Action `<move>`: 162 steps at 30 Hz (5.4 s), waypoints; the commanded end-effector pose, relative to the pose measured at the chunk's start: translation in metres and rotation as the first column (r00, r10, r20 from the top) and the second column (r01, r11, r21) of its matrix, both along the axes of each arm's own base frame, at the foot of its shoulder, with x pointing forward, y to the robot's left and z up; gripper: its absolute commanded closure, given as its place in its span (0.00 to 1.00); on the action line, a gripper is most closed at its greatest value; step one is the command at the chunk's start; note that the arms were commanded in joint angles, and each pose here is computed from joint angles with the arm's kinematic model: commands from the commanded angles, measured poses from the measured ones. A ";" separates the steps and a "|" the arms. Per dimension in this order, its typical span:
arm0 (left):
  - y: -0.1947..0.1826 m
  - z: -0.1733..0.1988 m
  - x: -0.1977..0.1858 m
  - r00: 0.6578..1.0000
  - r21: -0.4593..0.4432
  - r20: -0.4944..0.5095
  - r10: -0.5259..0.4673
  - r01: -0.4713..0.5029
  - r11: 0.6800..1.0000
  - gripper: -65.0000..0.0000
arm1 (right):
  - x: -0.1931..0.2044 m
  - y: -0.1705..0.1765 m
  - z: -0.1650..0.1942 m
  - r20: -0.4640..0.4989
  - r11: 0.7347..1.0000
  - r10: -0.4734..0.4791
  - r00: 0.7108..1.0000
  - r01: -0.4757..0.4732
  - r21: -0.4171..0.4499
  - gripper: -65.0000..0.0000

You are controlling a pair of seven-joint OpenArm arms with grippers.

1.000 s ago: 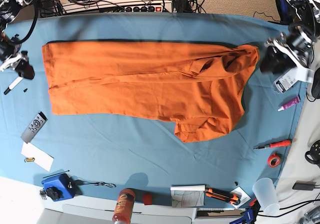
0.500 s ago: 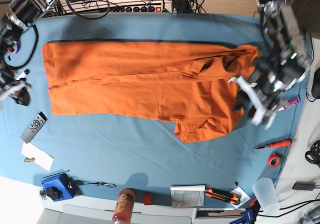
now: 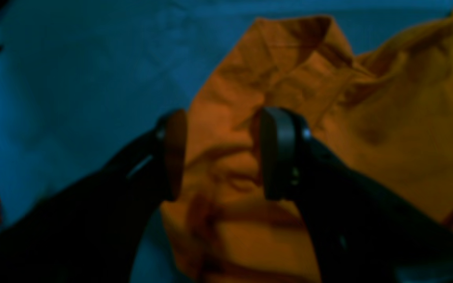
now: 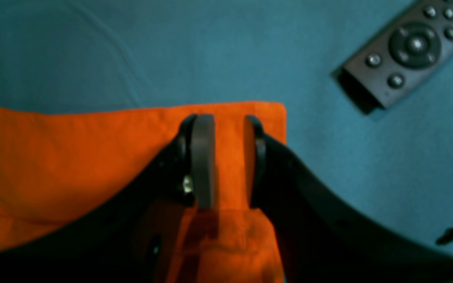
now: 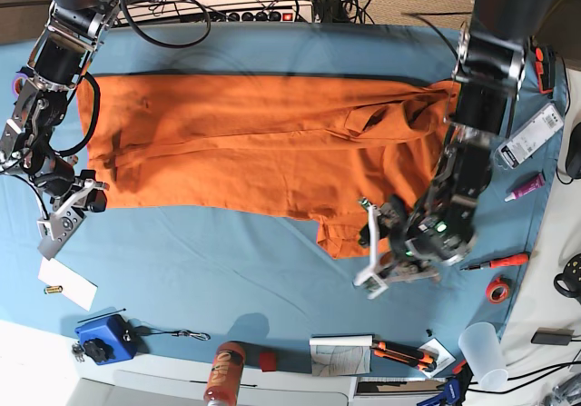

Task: Layout the t-shirt on the table in an organized manner, then fold the t-shirt properly
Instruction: 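Move the left gripper to the shirt's hanging hem and grasp it, then lift the hem with the left gripper and fold it over toward the collar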

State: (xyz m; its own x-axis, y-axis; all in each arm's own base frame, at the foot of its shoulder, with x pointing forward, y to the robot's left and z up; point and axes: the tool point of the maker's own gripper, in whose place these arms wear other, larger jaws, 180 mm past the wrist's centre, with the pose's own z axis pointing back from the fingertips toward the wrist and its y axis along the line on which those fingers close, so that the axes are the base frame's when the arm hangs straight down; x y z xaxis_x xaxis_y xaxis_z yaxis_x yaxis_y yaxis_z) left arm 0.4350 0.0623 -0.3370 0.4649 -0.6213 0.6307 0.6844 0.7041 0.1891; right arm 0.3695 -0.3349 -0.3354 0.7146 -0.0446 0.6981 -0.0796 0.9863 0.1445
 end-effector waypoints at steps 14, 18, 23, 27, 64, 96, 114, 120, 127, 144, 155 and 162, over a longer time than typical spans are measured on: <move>-0.022 -0.007 0.028 0.972 0.332 0.163 -0.169 0.107 0.937 0.62 | 0.010 -0.008 0.021 0.054 1.000 -0.003 0.999 0.004 -0.015 0.80; -0.024 0.000 0.032 0.970 0.319 0.170 -0.172 0.111 0.941 0.62 | 0.009 -0.008 0.021 0.051 1.000 -0.003 0.999 0.004 -0.015 0.80; -0.034 0.008 0.039 0.975 0.227 0.160 -0.152 0.114 0.967 0.62 | 0.008 -0.008 0.020 0.044 1.000 -0.002 0.999 0.003 -0.016 0.80; -0.032 -0.005 0.045 0.986 0.206 0.116 -0.121 0.095 0.974 0.62 | 0.006 -0.008 0.018 0.025 1.000 0.000 1.000 0.000 -0.017 0.80; -0.039 -0.002 0.049 0.991 0.283 0.128 -0.029 -0.009 0.959 1.00 | 0.006 -0.052 0.070 0.277 0.981 -0.172 0.946 0.140 0.131 0.80; -0.043 -0.002 0.046 0.992 0.281 0.125 -0.033 -0.004 0.960 1.00 | 0.000 -0.037 -0.030 -0.057 0.985 -0.139 0.989 0.132 -0.112 0.48; -0.044 -0.018 0.035 0.995 0.278 0.094 -0.035 0.007 0.961 1.00 | -0.014 0.006 -0.046 -0.128 0.995 0.028 0.991 -0.015 0.101 1.00; -0.038 -0.018 0.037 0.993 0.277 0.116 0.020 -0.051 0.960 1.00 | -0.005 0.002 -0.031 -0.071 0.996 0.023 0.997 -0.017 0.083 1.00; -0.040 0.014 0.038 0.984 0.290 0.168 0.066 -0.113 0.950 1.00 | 0.012 -0.011 0.023 0.091 1.000 0.002 0.996 -0.004 0.017 1.00; -0.021 0.007 -0.015 0.974 0.224 -0.068 0.217 -0.197 0.955 1.00 | 0.000 -0.001 0.028 0.090 0.997 0.044 0.995 -0.049 0.058 1.00; -0.028 0.024 -0.064 0.976 -0.121 -0.126 0.176 -0.191 0.974 1.00 | -0.017 -0.017 0.050 0.134 0.974 -0.038 0.990 0.007 0.228 1.00; -0.034 0.017 -0.092 0.978 -0.139 -0.139 0.158 -0.178 0.974 1.00 | -0.027 -0.017 0.047 0.113 0.963 -0.040 0.993 0.008 0.268 1.00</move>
State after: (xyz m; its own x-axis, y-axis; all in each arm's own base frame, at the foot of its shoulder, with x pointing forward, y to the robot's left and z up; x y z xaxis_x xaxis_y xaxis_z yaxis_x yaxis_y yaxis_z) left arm 0.3332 0.0306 -0.3360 0.6711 -0.4391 0.5973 0.5623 0.8266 -0.0241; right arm 0.3341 -0.3419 -0.3107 0.6749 -0.2656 0.6885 -0.0722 0.9047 0.4199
